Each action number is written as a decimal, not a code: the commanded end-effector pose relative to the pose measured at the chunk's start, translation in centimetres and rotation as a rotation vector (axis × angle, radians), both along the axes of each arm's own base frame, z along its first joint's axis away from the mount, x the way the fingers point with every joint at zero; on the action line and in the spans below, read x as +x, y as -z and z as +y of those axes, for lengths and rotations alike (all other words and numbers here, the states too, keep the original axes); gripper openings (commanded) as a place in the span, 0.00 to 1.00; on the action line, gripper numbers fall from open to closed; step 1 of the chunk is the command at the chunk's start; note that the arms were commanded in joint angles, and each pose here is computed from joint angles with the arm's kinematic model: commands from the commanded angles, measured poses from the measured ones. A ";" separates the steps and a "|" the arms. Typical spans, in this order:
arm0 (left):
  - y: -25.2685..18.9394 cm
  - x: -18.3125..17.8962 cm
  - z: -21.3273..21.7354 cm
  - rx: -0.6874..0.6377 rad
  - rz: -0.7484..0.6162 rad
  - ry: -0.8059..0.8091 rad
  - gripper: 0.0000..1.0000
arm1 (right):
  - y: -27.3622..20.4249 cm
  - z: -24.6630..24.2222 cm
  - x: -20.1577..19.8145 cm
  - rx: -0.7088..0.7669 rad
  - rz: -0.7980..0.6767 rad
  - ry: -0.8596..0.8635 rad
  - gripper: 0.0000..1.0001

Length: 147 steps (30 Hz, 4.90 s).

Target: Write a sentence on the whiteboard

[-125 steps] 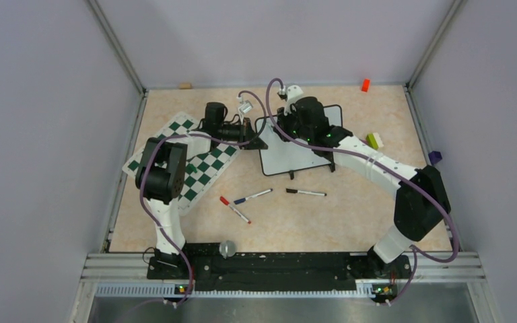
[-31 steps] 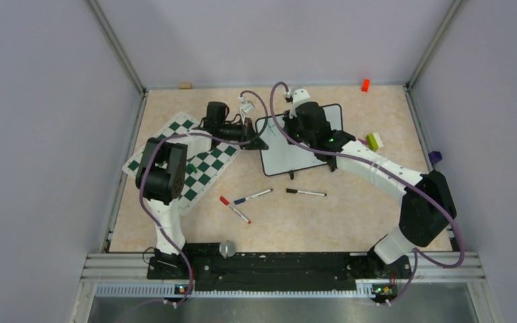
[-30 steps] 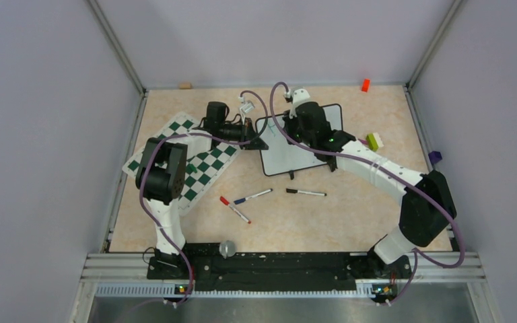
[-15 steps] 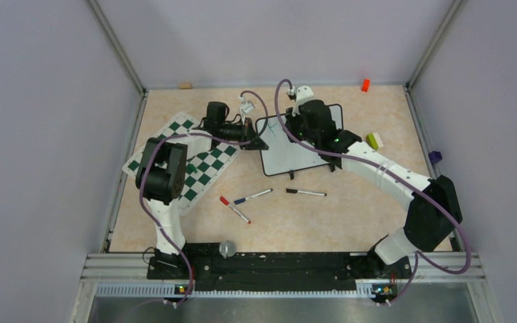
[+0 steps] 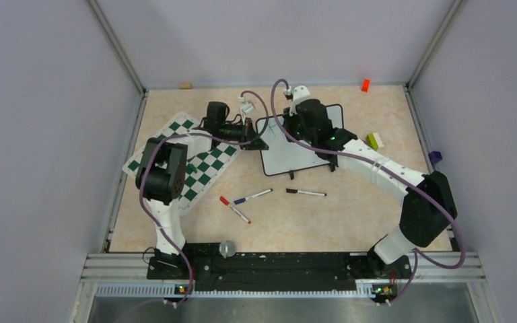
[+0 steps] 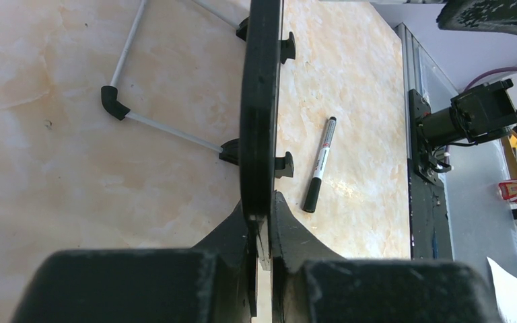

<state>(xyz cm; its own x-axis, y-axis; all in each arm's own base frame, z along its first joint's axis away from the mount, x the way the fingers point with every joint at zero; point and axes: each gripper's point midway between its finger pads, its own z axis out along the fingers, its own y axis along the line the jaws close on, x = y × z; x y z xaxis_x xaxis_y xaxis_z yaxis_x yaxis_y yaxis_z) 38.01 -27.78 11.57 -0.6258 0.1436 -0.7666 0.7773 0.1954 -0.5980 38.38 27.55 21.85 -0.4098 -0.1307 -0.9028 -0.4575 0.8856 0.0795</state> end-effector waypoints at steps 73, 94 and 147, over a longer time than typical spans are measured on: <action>2.3 -2.8 -0.9 0.057 0.059 0.052 0.00 | -4.1 -3.1 -1.9 0.070 -0.099 0.010 0.00; 2.2 -2.8 -0.9 0.057 0.058 0.052 0.00 | -2.0 -2.2 -0.2 0.035 -0.048 0.027 0.00; 2.3 -2.9 -1.1 0.064 0.061 0.051 0.00 | 1.4 -4.0 0.0 -0.083 0.018 0.095 0.00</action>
